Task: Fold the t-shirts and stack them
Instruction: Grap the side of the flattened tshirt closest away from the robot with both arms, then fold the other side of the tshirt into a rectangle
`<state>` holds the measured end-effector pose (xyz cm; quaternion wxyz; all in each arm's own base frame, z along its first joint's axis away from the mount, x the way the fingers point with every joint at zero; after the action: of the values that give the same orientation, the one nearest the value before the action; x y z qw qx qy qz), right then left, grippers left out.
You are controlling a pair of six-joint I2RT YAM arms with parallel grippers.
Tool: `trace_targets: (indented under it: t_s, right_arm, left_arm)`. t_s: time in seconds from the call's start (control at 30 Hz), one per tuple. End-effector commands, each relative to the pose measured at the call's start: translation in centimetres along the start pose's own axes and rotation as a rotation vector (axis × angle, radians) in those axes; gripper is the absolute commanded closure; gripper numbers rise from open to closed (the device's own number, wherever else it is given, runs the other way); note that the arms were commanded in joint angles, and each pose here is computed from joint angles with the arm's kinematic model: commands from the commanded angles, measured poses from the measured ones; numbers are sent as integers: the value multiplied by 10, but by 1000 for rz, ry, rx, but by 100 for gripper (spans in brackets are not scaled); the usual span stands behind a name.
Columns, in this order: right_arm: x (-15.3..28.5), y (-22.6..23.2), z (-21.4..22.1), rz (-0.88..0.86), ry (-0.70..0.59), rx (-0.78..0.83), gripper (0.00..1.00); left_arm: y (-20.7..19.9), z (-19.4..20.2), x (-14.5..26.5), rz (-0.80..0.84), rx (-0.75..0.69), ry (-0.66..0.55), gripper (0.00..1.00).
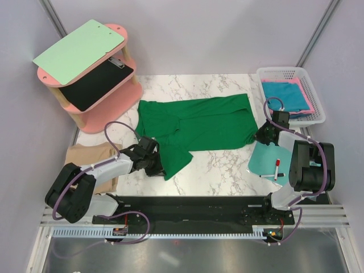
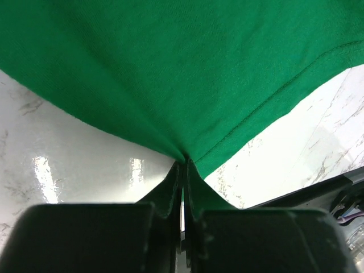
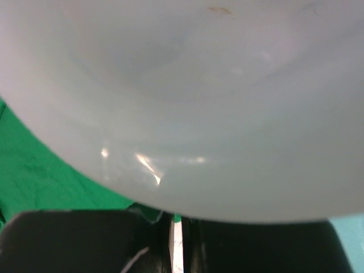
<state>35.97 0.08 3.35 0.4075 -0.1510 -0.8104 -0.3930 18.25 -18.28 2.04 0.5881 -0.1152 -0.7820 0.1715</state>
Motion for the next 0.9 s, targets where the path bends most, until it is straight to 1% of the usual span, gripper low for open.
trace_targets:
  t_s: [0.0, 0.07, 0.13, 0.2, 0.23, 0.27, 0.3, 0.37, 0.4, 0.47, 0.5, 0.7, 0.83, 0.87]
  right_arm:
    - [8, 17, -3, -66, 12, -4, 94]
    - [13, 21, -3, -81, 14, 1, 94]
    - [20, 27, -6, -106, -4, 10, 95]
    - [28, 34, -12, -132, -31, 18, 96]
    - [30, 38, -15, -144, -44, 20, 96]
    - [34, 42, -19, -158, -58, 21, 96]
    - [36, 45, -22, -166, -64, 23, 96]
    - [39, 54, -29, -188, -78, 24, 97]
    - [39, 57, -32, -193, -84, 20, 97]
    - [39, 65, -39, -204, -96, 18, 97]
    - [39, 67, -42, -209, -101, 12, 97]
    - [27, 87, -65, -235, -125, -6, 98]
    - [13, 100, -78, -251, -124, -23, 97]
    - [4, 97, -77, -239, -109, -29, 97]
  left_arm:
    - [11, 6, 4, -57, 3, 2, 98]
    - [4, -3, 15, -47, 0, -24, 98]
    - [-9, -19, 30, -27, -12, -82, 98]
    - [-12, -27, 41, -43, -22, -104, 98]
    - [-19, -42, 52, -46, -33, -155, 98]
    - [-18, -44, 56, -65, -42, -154, 98]
    - [-27, -60, 66, -61, -63, -199, 98]
    - [-30, -68, 71, -73, -72, -196, 98]
    - [-39, -81, 77, -59, -86, -220, 98]
    - [-39, -94, 77, -70, -76, -230, 98]
    - [-46, -106, 83, -55, -80, -252, 98]
    - [-47, -153, 93, -37, -58, -305, 98]
    - [-35, -182, 99, -50, -26, -342, 98]
    - [-33, -187, 100, -50, -21, -344, 98]
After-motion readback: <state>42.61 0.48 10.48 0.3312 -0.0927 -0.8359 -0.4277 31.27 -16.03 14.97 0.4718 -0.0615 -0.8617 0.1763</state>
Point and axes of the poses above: each gripper's point midway between its finger pads, its own x axis back along the fingers, its own y axis along the line the jaws close on, z = x × y, the point moved 1 cm from there along x, back along the fingers, and after that the axes turned 7 degrees about -x, right-handed, at the moved point
